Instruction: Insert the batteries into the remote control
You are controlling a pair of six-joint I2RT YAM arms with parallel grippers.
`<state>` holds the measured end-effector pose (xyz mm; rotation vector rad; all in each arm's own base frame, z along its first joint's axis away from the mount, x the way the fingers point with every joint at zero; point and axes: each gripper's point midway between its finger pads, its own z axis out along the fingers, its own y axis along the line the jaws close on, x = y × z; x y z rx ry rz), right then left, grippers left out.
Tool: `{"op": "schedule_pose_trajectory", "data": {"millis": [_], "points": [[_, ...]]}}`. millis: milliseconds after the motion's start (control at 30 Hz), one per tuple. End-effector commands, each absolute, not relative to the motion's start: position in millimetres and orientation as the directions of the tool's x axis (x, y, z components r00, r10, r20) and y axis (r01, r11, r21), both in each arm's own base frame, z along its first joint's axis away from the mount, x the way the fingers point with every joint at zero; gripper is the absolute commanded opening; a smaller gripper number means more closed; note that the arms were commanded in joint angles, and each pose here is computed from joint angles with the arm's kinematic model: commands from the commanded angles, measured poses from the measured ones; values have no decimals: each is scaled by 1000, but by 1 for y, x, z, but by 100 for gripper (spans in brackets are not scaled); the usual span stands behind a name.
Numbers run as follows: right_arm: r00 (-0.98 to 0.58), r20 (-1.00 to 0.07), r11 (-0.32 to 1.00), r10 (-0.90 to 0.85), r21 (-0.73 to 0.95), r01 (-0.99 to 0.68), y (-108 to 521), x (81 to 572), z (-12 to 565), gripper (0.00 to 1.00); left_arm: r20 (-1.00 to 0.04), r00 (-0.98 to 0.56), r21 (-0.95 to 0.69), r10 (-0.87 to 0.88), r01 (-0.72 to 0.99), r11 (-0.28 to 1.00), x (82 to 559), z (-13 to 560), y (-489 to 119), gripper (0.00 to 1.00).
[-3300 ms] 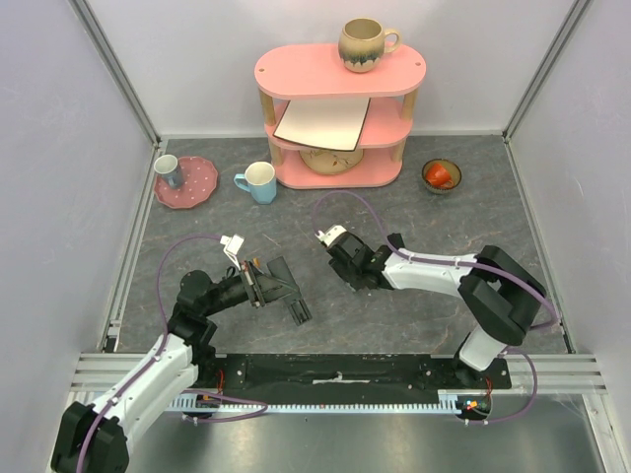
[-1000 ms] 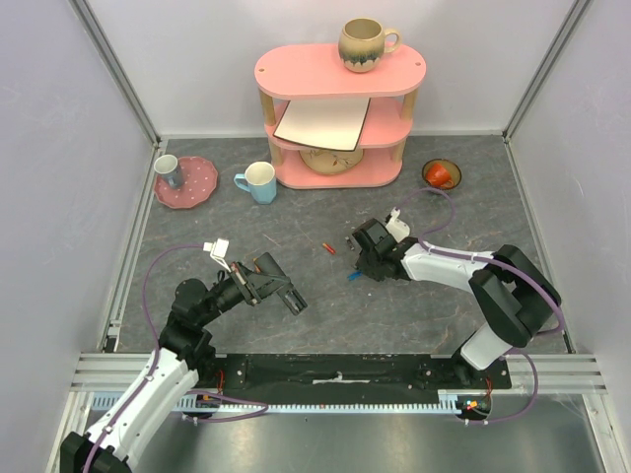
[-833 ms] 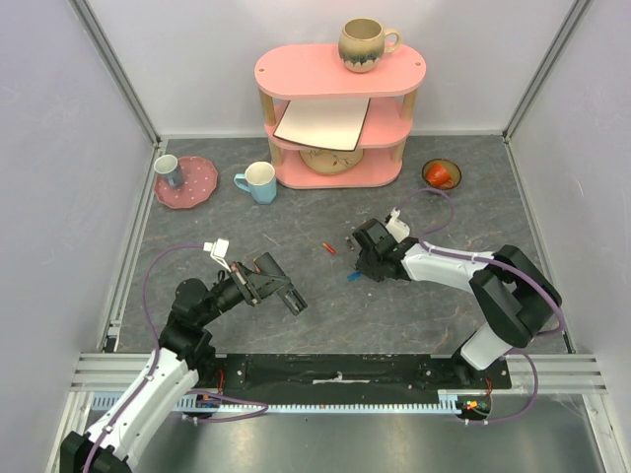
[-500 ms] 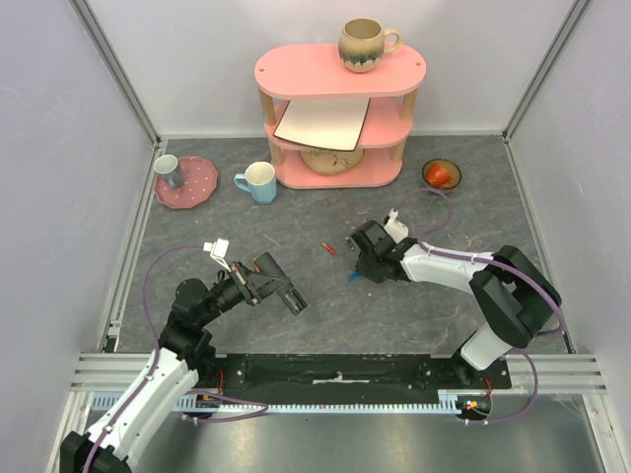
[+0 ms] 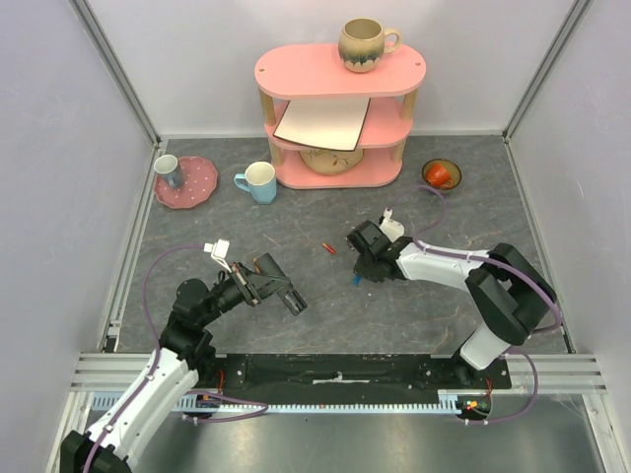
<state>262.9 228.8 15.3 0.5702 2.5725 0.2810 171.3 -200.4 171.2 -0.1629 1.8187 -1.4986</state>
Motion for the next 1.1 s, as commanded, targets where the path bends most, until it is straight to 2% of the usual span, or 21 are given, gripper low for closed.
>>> {"op": "schedule_pose_trajectory", "data": {"millis": [0, 300, 500, 567, 667, 767, 900, 1067], "points": [[-838, -424, 939, 344, 142, 313, 210, 253, -8, 22, -466, -691, -885, -553, 364, 291, 174, 177, -200, 2], [-902, -425, 997, 73, 10, 76, 215, 265, -5, 18, -465, -694, -885, -550, 360, 294, 174, 175, -200, 2], [-910, -414, 999, -38, -35, -26, 208, 261, -7, 23, -466, -695, -885, -548, 355, 301, 174, 173, -199, 2], [-911, -409, 998, -51, -41, -38, 207, 260, -9, 20, -466, -696, -885, -546, 358, 300, 173, 174, -200, 2], [-908, -412, 997, -73, -50, -58, 204, 259, -9, 0, -464, -699, -886, -545, 353, 302, 174, 173, -200, 2], [-885, -459, 997, -78, -46, -64, 203, 264, 3, 0, -462, -700, -887, -545, 348, 304, 175, 174, -200, 2], [-792, -610, 993, -27, 73, -90, 210, 275, 58, 0, -454, -706, -890, -544, 334, 309, 178, 174, -201, 2], [-619, -783, 950, -67, 140, -280, 225, 271, 142, 0, -448, -710, -893, -544, 327, 308, 189, 181, -206, 2]]}}
